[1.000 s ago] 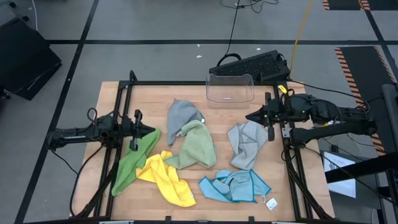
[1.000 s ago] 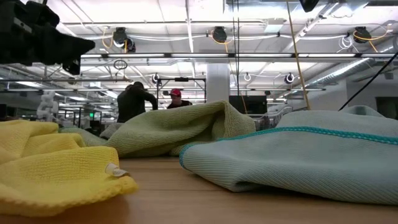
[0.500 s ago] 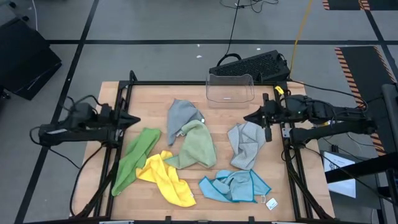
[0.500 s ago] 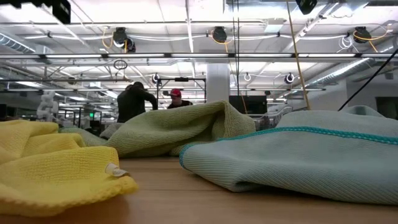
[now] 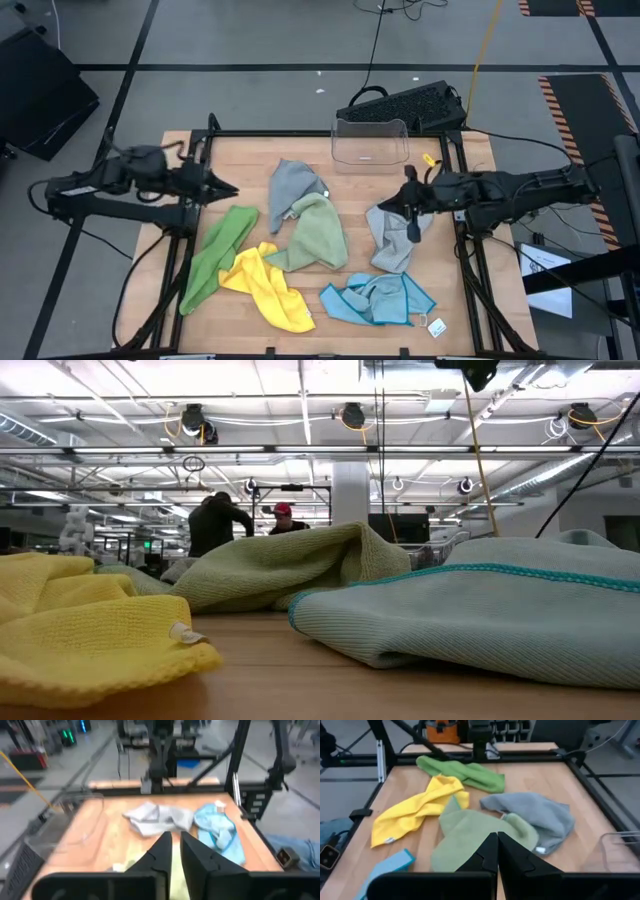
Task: Fold microfiber towels
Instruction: Fold the blue towel
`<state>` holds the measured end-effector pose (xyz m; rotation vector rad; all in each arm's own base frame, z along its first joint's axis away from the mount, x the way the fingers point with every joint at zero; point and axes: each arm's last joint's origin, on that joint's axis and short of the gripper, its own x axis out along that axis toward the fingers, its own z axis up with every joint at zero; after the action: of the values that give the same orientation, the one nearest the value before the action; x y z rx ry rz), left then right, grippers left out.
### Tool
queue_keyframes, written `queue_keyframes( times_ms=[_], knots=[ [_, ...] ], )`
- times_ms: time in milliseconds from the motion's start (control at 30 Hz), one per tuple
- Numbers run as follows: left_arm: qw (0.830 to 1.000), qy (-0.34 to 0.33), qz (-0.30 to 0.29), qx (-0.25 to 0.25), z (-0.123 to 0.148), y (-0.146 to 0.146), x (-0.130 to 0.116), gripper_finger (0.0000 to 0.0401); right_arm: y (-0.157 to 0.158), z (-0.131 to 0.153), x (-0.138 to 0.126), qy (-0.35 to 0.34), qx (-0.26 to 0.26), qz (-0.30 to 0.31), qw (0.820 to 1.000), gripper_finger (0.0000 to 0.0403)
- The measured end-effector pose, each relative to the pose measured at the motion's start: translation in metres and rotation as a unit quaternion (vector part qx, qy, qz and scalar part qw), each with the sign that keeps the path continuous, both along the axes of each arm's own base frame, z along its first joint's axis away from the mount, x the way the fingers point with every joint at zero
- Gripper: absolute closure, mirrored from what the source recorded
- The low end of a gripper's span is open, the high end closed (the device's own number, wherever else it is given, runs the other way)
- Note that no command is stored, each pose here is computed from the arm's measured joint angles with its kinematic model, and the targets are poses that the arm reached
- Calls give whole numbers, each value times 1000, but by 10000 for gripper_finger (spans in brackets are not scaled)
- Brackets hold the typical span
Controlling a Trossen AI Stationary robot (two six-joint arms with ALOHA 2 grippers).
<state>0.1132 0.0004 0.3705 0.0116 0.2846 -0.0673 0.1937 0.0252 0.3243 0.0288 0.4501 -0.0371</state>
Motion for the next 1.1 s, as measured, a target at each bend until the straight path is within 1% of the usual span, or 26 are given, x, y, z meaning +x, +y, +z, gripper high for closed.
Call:
queue_keyframes(
  times_ms=[100,200,300,433,600,700,867,1000,1100],
  knots=[
    [999,41,3,4,-7,-4,18,341,7,-4,7,5,5,2,1000,403],
    [996,91,21,12,-19,-10,34,335,15,-9,14,11,12,12,1000,403],
    [991,128,34,22,-29,-17,49,334,23,-16,20,24,4,-3,1000,403],
    [986,161,19,41,-41,-31,67,334,33,-26,30,40,-6,-29,999,403],
    [983,175,-16,54,-59,-52,86,334,52,-44,41,65,0,-48,997,403],
    [980,188,-22,67,-71,-64,96,334,67,-56,46,77,6,-59,995,399],
    [974,207,-31,85,-87,-81,110,334,98,-74,47,86,26,-71,993,371],
    [969,224,-46,95,-100,-93,120,334,125,-92,45,98,54,-71,991,335],
    [967,228,-54,99,-108,-101,126,334,146,-103,48,84,72,-60,992,307]
  ],
)
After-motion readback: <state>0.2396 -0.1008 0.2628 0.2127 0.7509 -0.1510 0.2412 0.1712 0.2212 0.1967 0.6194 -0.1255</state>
